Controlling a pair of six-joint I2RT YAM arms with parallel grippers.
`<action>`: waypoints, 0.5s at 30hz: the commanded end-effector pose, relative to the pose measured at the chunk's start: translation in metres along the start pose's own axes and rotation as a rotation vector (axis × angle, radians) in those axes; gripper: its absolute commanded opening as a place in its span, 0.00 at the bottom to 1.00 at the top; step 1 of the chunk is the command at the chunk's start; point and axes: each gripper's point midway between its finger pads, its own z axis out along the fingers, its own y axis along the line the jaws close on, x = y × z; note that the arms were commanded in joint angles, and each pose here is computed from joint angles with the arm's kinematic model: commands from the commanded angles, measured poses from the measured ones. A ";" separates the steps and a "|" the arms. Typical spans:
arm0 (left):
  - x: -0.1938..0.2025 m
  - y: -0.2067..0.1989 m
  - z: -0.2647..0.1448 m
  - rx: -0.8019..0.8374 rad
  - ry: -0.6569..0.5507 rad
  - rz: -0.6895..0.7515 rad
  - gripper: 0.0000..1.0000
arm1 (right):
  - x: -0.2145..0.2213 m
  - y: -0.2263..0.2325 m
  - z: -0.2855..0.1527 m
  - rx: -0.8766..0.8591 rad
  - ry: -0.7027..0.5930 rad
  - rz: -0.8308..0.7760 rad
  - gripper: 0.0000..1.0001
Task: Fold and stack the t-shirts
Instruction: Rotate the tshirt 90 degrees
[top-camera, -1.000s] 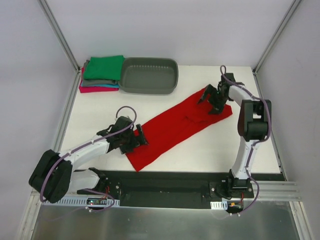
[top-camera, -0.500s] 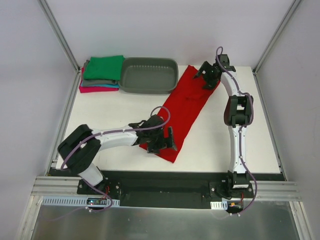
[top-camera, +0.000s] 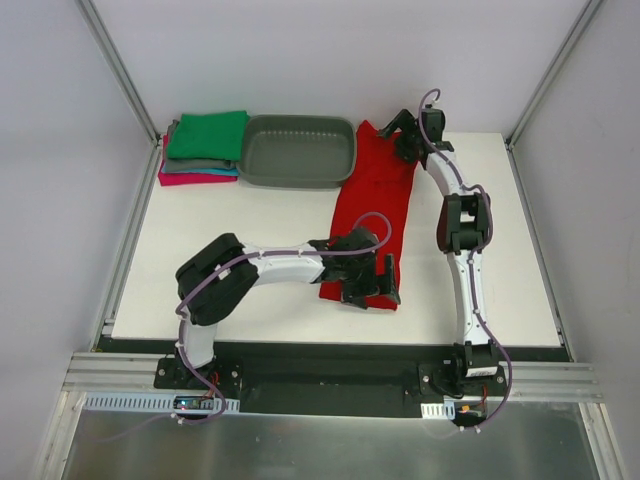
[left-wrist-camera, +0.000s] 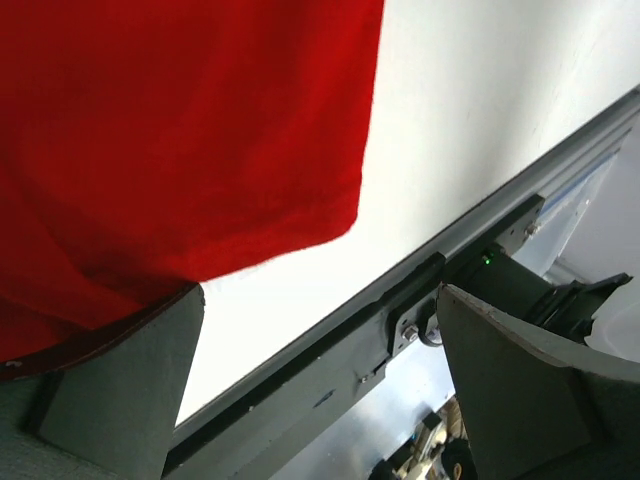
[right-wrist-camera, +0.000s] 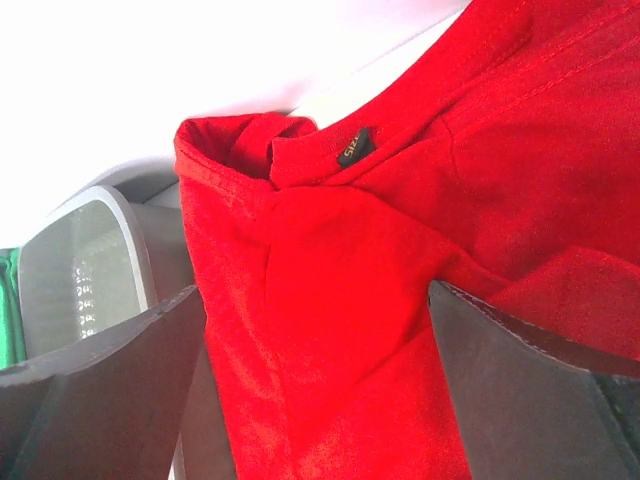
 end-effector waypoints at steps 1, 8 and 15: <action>0.022 -0.031 0.008 0.061 0.088 0.020 0.99 | -0.004 -0.004 0.008 0.006 -0.044 -0.015 0.96; 0.021 -0.047 0.004 0.093 0.062 0.087 0.99 | -0.030 0.034 -0.046 0.012 -0.059 -0.171 0.96; 0.025 -0.065 -0.042 0.144 -0.061 0.275 0.99 | -0.084 0.087 -0.180 0.101 -0.149 -0.445 0.96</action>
